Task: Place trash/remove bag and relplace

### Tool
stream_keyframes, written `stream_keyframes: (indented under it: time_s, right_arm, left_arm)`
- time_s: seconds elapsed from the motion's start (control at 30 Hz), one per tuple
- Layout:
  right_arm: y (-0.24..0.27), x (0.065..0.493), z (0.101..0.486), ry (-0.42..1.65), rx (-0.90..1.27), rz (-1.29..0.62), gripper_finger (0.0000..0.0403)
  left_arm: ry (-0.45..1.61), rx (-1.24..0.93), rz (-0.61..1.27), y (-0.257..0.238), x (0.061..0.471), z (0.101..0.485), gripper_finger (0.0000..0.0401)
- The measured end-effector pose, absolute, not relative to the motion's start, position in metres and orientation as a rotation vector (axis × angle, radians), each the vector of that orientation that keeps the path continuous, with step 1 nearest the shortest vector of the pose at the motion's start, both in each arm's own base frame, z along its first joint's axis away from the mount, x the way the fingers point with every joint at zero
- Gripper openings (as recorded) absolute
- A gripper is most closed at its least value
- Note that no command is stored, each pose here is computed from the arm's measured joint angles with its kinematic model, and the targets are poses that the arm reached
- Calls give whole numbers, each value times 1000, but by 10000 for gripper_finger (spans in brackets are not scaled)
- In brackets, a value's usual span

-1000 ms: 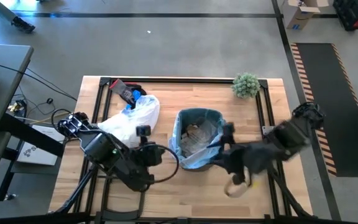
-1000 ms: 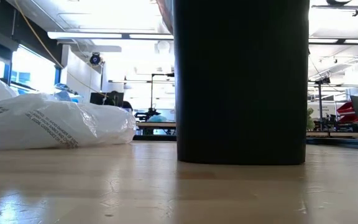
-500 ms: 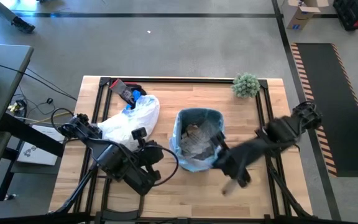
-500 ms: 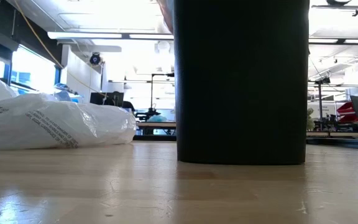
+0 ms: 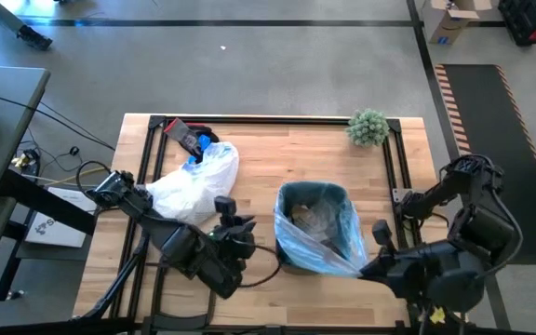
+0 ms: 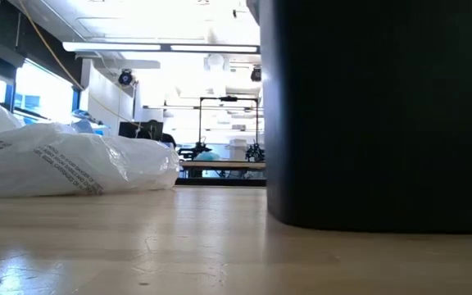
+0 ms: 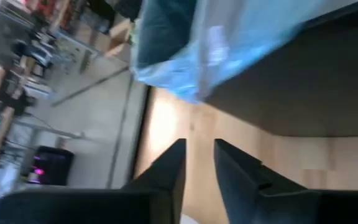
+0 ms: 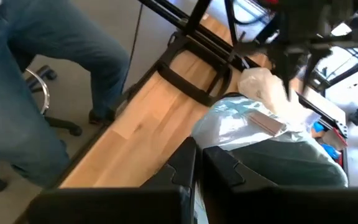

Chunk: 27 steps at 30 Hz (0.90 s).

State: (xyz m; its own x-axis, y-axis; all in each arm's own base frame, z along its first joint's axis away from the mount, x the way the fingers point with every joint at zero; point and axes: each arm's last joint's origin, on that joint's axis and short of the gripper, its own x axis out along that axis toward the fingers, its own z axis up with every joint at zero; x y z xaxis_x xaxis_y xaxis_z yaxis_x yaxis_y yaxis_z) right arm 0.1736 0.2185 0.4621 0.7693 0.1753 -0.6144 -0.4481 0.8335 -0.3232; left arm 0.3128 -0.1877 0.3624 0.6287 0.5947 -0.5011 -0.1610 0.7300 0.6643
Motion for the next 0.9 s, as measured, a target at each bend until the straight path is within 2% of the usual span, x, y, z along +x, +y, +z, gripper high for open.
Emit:
stream_keyframes:
  time_s: [0.1,0.23,0.37,0.5,0.67,0.83,0.9]
  right_arm:
    - [221,172,463,594,-474,360,0]
    - [221,172,463,581,-472,334,0]
    - [221,172,463,579,-473,328,0]
    - [221,172,463,580,-469,327,0]
    - [221,172,463,583,-446,317,0]
    - [221,172,464,580,-445,318,0]
    - [221,172,464,579,-440,317,0]
  left_arm:
    - [835,665,442,-173,323,361,99]
    - [912,570,334,-152,340,359,127]
    - [899,529,219,-143,356,359,137]
    - [840,563,180,-143,370,359,134]
    - [809,567,179,-146,378,354,107]
    - [812,664,283,-146,382,348,19]
    - [788,713,365,-146,382,350,8]
